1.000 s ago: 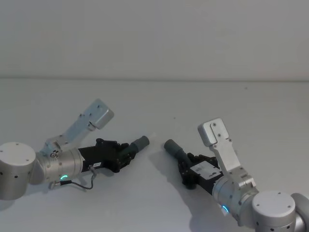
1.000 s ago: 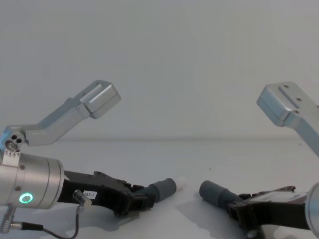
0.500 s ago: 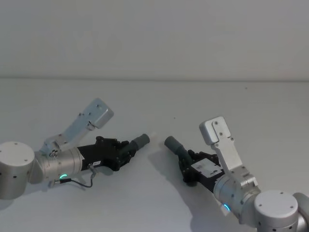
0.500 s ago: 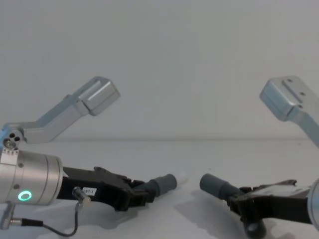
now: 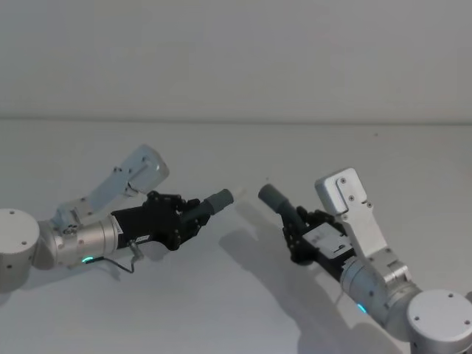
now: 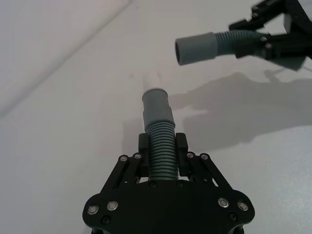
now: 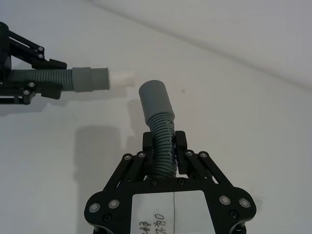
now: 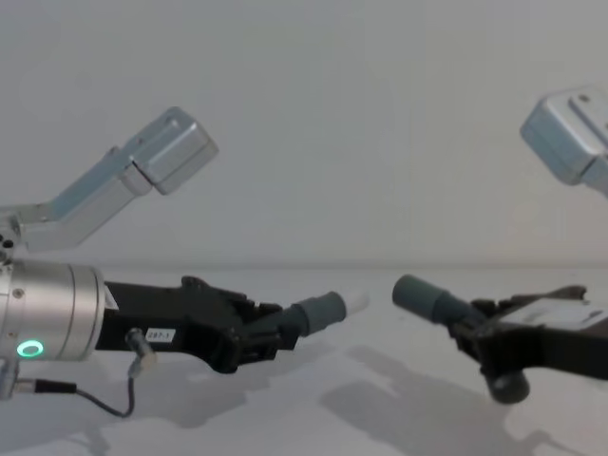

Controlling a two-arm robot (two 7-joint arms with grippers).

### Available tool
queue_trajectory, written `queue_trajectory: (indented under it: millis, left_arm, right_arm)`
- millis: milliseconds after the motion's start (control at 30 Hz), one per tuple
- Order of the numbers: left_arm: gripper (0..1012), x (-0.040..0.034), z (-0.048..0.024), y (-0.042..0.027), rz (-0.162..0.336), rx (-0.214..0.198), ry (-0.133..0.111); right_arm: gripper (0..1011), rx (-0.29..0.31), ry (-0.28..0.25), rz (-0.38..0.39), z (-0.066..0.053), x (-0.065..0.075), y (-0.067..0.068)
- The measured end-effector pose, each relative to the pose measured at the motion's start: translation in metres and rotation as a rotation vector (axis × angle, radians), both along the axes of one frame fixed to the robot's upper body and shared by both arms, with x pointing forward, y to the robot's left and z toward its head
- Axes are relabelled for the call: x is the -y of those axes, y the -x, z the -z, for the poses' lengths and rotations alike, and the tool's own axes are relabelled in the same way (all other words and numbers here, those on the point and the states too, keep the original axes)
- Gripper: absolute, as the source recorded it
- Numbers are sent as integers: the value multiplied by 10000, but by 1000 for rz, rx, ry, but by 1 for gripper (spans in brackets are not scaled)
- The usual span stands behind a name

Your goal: Use both hands to pick up one end of the pipe from the table, align the ends, and insert them.

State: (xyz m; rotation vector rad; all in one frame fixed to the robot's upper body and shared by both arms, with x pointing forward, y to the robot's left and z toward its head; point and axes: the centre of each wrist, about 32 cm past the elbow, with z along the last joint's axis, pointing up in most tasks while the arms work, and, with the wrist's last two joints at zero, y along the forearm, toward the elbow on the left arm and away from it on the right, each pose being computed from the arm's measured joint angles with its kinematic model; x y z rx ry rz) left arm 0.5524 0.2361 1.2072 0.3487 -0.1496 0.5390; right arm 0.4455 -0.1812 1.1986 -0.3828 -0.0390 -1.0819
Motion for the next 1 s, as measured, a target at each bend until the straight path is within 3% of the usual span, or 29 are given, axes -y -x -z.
queue_trajectory:
  millis: [300,467,533,567,800,1000]
  left_arm:
    - [308,-87,-68,-56,102,135,-31]
    - [308,-139,-117,-96,167,218,-54]
    - [308,-148,-121,-102,176,230,-58]
    - [308,-167,-144,-119,208,268,-69]
    - [308,-227,-219,-168,287,363,-101]
    - [308,-258,-259,-190,328,408,-119]
  right_arm:
    - [256,113,78,-32,-66,116,43]
    - [256,187,153,-65,-108,205,72]
    - [256,196,163,-69,-113,217,75]
    - [256,218,191,-86,-127,251,84]
    - [256,277,283,-161,-183,366,98]
    - [256,304,354,-239,-230,451,95]
